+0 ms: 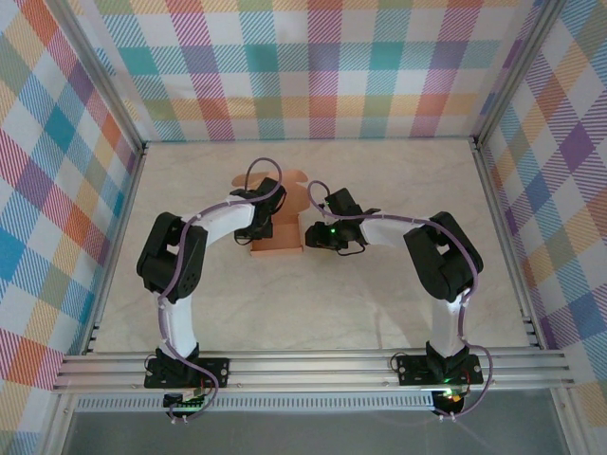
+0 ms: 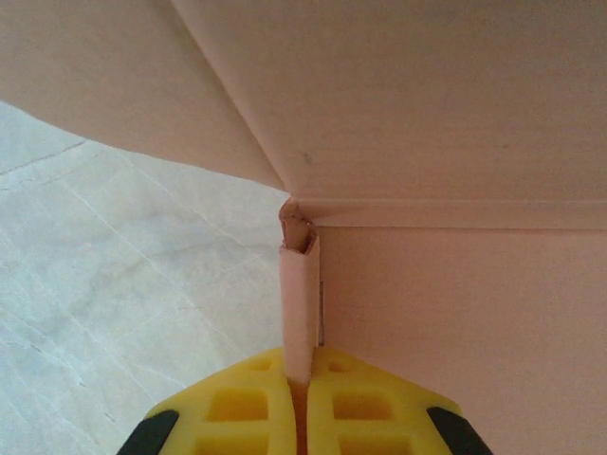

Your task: Fold the paper box

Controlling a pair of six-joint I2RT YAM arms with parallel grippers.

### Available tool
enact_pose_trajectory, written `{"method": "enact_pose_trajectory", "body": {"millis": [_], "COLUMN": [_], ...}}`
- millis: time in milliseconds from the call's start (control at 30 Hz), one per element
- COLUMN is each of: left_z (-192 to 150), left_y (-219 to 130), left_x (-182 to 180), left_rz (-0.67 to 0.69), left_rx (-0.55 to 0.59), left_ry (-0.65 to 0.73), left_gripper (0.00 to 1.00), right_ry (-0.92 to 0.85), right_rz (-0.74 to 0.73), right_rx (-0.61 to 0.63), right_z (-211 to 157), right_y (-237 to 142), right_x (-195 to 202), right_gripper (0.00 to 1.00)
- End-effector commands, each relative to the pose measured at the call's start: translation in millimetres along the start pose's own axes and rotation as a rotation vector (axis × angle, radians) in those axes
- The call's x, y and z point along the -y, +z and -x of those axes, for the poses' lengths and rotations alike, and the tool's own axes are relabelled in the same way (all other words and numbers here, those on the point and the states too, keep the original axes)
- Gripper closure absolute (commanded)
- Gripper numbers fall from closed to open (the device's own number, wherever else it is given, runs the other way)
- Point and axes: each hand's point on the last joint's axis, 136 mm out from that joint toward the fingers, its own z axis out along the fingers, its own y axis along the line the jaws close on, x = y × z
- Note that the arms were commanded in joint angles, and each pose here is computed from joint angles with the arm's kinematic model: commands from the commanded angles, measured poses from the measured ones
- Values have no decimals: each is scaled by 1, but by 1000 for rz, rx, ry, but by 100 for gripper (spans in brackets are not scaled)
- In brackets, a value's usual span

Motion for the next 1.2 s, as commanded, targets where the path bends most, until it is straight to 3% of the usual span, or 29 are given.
{"method": "enact_pose_trajectory", "body": {"millis": [0, 167, 333, 1000, 1133, 1167], "left_z": [-31, -32, -27, -5, 7, 10], "left_y": [18, 19, 11, -43, -65, -72], "left_x": [-18, -19, -15, -27, -29, -29], "left_rz": [149, 163, 121, 58, 5, -14], "left_rx": [-100, -99, -81, 27, 108, 132], "left_ry": [119, 124, 106, 50, 33, 45], "left_gripper": [100, 99, 87, 68, 60, 54], "right_ry": [-2, -2, -6, -16, -83, -101], "right_rz": [23, 17, 7, -32, -73, -78], "right_rx": [12, 16, 35, 68, 98, 112], "right_z": [7, 7, 9, 12, 18, 21], "right_y": [1, 0, -4, -10, -22, -27], "right_x": [-7, -6, -5, 1, 5, 5], "right_gripper": [60, 60, 60, 59, 56, 55]}}
